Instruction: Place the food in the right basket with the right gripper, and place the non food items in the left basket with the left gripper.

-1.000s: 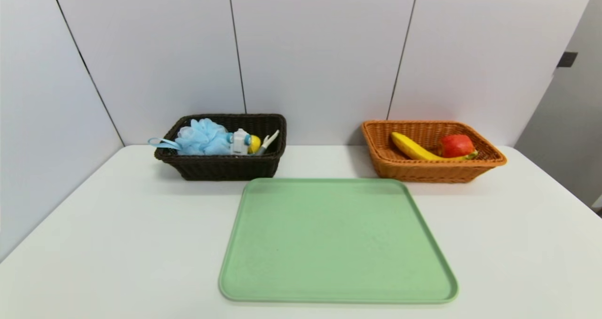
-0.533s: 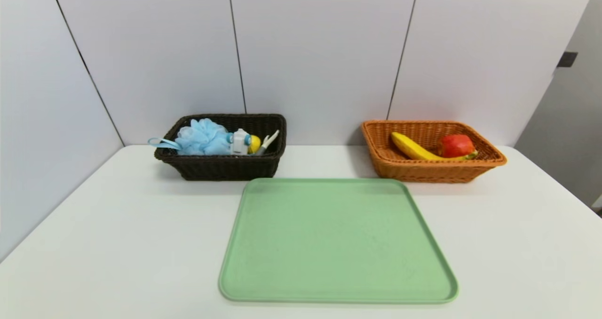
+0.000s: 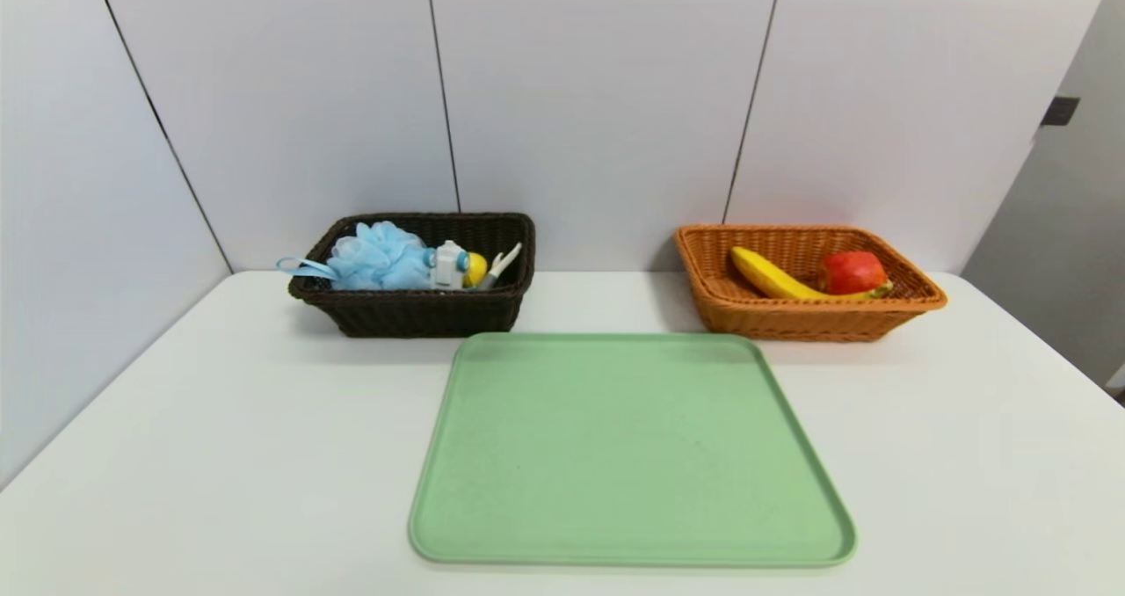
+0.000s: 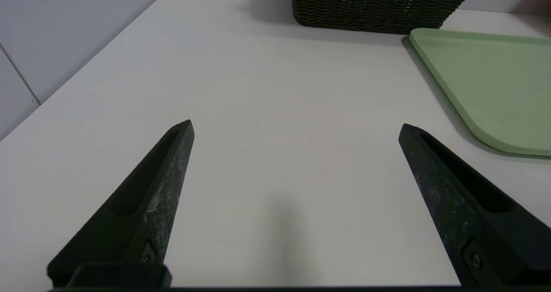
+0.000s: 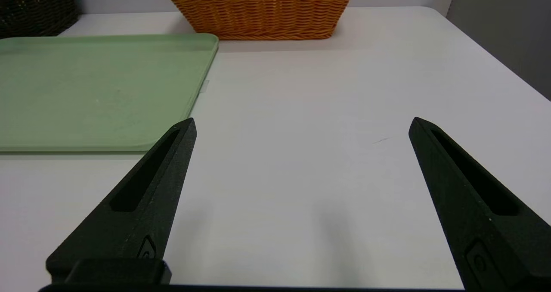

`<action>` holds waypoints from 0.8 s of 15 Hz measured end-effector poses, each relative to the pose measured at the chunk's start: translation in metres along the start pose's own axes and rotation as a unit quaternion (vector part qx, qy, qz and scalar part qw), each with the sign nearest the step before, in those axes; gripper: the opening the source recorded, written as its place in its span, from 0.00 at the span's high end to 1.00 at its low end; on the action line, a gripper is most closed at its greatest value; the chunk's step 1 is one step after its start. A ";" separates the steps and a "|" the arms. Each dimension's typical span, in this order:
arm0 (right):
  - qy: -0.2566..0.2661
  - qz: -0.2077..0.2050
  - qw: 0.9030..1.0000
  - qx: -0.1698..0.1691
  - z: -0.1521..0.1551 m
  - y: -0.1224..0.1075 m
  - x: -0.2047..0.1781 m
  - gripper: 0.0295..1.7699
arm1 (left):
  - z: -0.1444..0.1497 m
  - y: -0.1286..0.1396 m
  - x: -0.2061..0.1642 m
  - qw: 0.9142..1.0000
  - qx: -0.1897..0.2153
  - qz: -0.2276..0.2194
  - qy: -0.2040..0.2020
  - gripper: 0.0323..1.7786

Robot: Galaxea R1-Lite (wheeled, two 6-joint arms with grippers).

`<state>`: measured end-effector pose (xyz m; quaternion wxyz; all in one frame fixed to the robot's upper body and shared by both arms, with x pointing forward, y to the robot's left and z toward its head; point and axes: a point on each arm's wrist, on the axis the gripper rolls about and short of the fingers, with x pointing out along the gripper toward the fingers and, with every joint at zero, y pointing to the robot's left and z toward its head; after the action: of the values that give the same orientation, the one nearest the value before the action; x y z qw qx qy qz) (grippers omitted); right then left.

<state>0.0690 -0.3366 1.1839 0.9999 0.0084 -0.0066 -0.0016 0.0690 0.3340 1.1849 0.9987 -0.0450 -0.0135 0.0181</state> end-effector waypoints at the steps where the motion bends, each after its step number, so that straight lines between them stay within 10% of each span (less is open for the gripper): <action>1: 0.000 0.000 1.000 0.000 0.000 0.000 0.000 0.04 | 0.000 0.000 0.000 1.000 0.000 0.000 0.000 0.05; 12: 0.001 -0.001 1.000 0.000 0.000 0.000 0.000 0.04 | 0.000 0.000 0.000 1.000 0.000 0.000 0.000 0.05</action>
<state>0.0691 -0.3366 1.1837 0.9999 0.0088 -0.0057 -0.0023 0.0690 0.3340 1.1849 0.9987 -0.0450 -0.0135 0.0180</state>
